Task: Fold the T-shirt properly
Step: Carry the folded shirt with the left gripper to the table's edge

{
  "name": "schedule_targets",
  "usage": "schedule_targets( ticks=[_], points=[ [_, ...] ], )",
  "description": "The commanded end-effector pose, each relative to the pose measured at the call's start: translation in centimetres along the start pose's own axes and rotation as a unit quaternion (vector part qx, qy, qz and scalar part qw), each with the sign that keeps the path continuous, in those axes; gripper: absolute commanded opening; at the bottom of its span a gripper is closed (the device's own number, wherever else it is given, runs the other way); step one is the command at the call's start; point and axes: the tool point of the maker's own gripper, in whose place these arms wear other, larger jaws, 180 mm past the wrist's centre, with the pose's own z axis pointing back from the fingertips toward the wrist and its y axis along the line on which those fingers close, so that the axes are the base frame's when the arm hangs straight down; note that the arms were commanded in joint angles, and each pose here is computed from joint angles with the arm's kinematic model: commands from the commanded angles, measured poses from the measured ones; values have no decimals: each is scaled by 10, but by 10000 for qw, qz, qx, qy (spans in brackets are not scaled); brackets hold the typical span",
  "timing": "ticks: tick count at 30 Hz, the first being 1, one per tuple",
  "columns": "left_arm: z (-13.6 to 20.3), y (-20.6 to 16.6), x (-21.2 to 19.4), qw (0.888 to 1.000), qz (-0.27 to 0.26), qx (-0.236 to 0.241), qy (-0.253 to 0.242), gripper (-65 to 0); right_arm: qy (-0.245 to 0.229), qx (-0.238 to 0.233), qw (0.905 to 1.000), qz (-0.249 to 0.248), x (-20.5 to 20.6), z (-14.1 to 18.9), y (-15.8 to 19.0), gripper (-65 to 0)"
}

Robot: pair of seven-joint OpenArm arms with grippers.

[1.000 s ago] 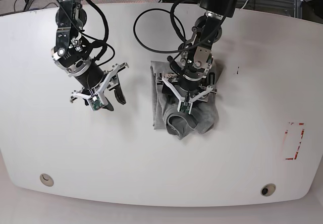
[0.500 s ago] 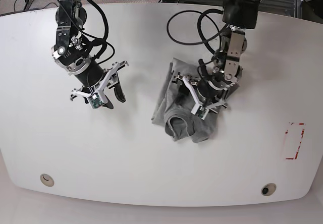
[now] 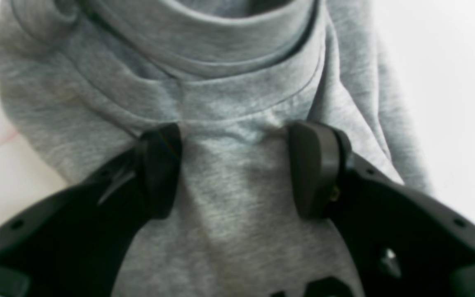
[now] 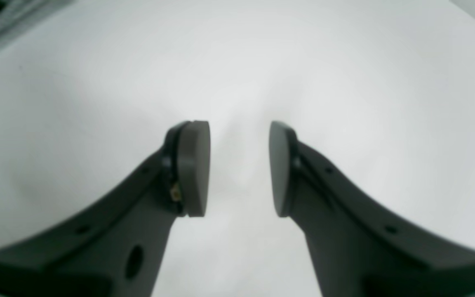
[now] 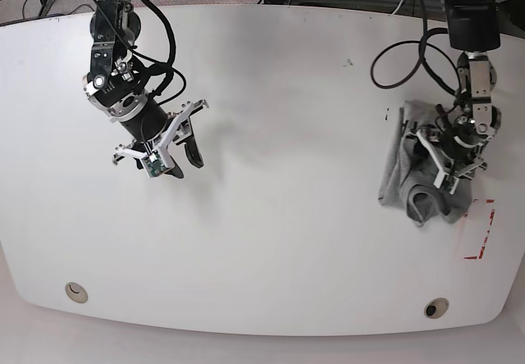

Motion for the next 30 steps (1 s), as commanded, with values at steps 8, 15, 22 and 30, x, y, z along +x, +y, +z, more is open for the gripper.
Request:
schedule_targets(
  ticks=[8,15,22,30],
  points=[
    [63,62,-126,9781,-485,269,2004,-264,-365,12,9993,103,23,4,0,-423],
    [98,100,-144,9739,-354,527,2178,-264,-339,20,9994,90,20,4,1,-423],
    [113,128,-136,9734,-322,835,2107,-264,-240,53,9997,39,11,6,5,-425],
    [113,136,-74,9787,-791,1114,1533,-264,-231,87,9997,48,9,13,12,-425]
  ],
)
